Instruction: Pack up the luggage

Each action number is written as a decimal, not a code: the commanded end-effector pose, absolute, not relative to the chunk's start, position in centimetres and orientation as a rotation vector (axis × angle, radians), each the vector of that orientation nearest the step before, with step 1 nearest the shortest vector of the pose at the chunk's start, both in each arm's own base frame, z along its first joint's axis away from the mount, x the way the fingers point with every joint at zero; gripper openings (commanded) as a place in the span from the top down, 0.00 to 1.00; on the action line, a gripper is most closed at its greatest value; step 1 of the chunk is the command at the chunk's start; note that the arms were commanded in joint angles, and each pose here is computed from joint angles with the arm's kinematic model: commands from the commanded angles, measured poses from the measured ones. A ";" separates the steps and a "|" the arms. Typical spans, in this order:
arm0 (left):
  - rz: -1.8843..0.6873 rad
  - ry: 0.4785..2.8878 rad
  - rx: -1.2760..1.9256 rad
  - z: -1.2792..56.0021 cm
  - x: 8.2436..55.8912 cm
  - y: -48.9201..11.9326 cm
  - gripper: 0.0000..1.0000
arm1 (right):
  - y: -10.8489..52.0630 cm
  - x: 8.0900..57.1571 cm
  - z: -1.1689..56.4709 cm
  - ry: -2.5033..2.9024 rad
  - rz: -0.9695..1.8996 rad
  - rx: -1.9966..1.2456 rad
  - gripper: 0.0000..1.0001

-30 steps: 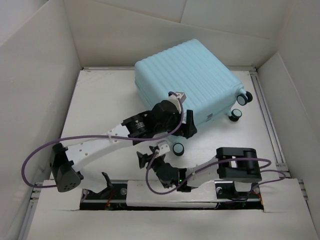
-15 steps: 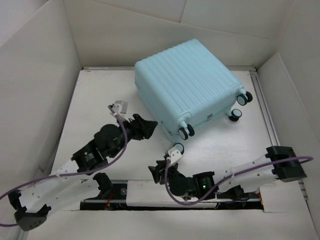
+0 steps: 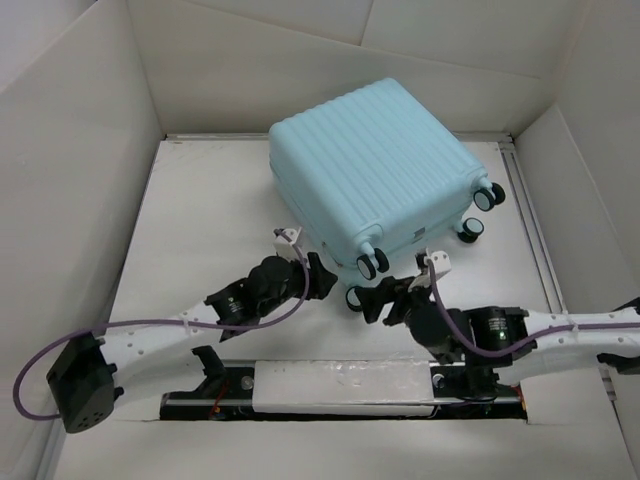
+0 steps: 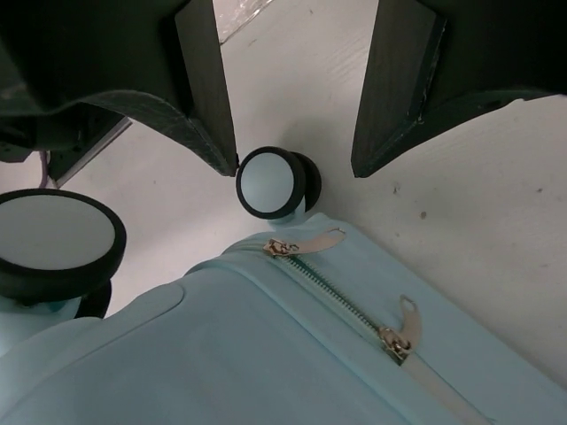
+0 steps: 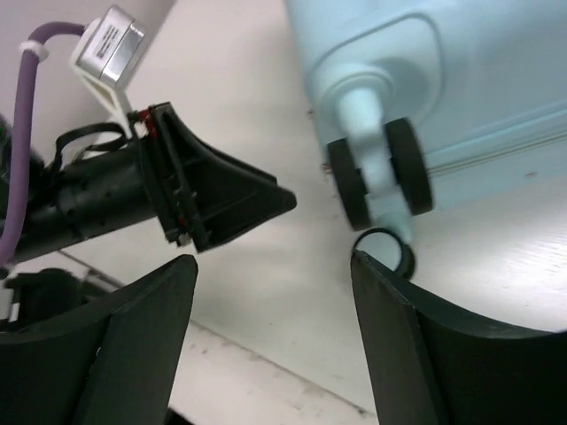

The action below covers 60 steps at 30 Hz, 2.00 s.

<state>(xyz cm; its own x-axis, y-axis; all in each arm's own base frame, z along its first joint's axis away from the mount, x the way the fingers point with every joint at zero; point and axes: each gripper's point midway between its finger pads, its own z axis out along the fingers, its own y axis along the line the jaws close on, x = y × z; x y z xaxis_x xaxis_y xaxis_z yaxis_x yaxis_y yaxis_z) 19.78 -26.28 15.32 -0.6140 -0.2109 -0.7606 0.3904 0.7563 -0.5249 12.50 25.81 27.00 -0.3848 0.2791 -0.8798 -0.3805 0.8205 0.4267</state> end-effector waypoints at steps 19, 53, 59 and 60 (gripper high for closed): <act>-0.661 2.026 0.269 14.3 25.3 -30.8 0.47 | 24.9 22.6 25.0 1.988 0.374 -0.307 0.13; -0.555 2.136 -0.053 10.7 31.1 -20.3 1.00 | 24.0 23.5 20.8 2.064 0.526 -0.379 1.00; -0.567 2.106 -0.201 12.5 30.3 -18.7 0.78 | 26.9 22.4 20.5 2.060 0.630 -0.466 1.00; -0.589 2.097 -0.232 12.9 29.8 -18.5 0.63 | 27.7 21.9 20.6 2.062 0.649 -0.483 1.00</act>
